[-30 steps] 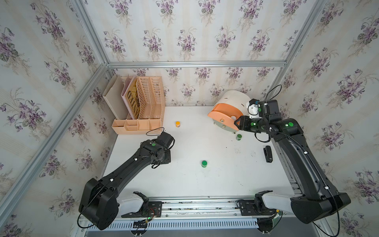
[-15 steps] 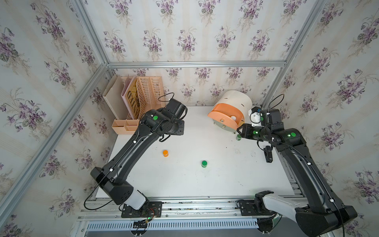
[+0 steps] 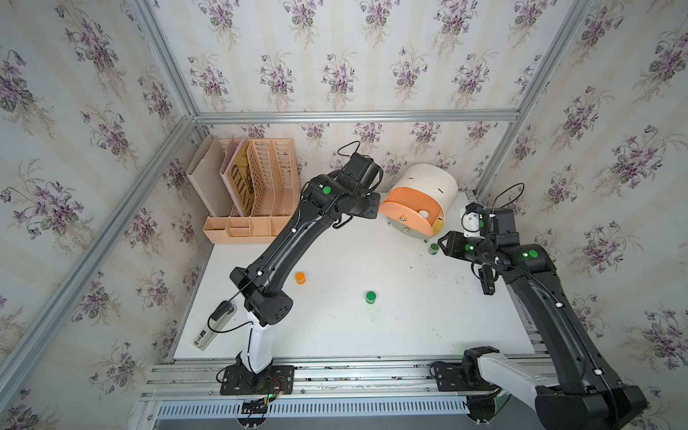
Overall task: Put the paint cans in the drawer according to color
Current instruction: Place the paint can in the drawer.
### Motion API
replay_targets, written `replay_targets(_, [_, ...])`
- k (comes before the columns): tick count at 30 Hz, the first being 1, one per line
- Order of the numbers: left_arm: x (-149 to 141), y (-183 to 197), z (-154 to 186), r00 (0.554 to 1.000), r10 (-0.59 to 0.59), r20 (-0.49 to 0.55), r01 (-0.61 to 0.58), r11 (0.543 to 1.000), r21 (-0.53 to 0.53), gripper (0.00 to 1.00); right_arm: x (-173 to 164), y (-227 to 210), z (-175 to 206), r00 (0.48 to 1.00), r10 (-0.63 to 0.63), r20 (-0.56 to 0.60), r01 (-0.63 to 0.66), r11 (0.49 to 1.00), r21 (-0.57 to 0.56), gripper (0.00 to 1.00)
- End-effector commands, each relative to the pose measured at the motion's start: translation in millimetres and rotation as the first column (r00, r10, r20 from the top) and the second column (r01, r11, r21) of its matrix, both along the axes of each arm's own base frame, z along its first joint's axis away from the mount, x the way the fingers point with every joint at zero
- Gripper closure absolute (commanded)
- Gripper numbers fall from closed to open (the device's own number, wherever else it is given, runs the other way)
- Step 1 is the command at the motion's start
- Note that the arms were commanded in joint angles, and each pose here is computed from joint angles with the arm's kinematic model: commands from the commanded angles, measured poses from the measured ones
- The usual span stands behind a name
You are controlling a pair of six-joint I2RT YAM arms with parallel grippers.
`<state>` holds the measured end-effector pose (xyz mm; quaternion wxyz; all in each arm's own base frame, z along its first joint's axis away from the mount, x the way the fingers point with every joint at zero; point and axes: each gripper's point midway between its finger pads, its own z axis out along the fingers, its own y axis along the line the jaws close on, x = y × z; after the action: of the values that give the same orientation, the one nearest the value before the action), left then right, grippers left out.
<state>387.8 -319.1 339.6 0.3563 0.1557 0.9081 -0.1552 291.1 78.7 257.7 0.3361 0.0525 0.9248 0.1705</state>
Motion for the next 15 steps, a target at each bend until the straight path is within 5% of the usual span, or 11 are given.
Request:
replay_targets(1, [17,-32,21,0.986,-0.098,0.134,0.111,0.990,-0.089,0.67,5,4,5,0.999,0.016,0.041,-0.017,1.000,0.023,0.54])
replay_targets(7, [38,-69,26,0.951,-0.180,0.252,0.224,0.962,-0.157,0.65,7,4,6,0.998,0.019,0.057,-0.021,0.999,0.030,0.55])
replay_targets(15, [67,-90,5,0.926,-0.208,0.315,0.257,0.958,-0.124,0.65,11,4,8,0.997,0.013,0.073,-0.016,0.999,0.032,0.55])
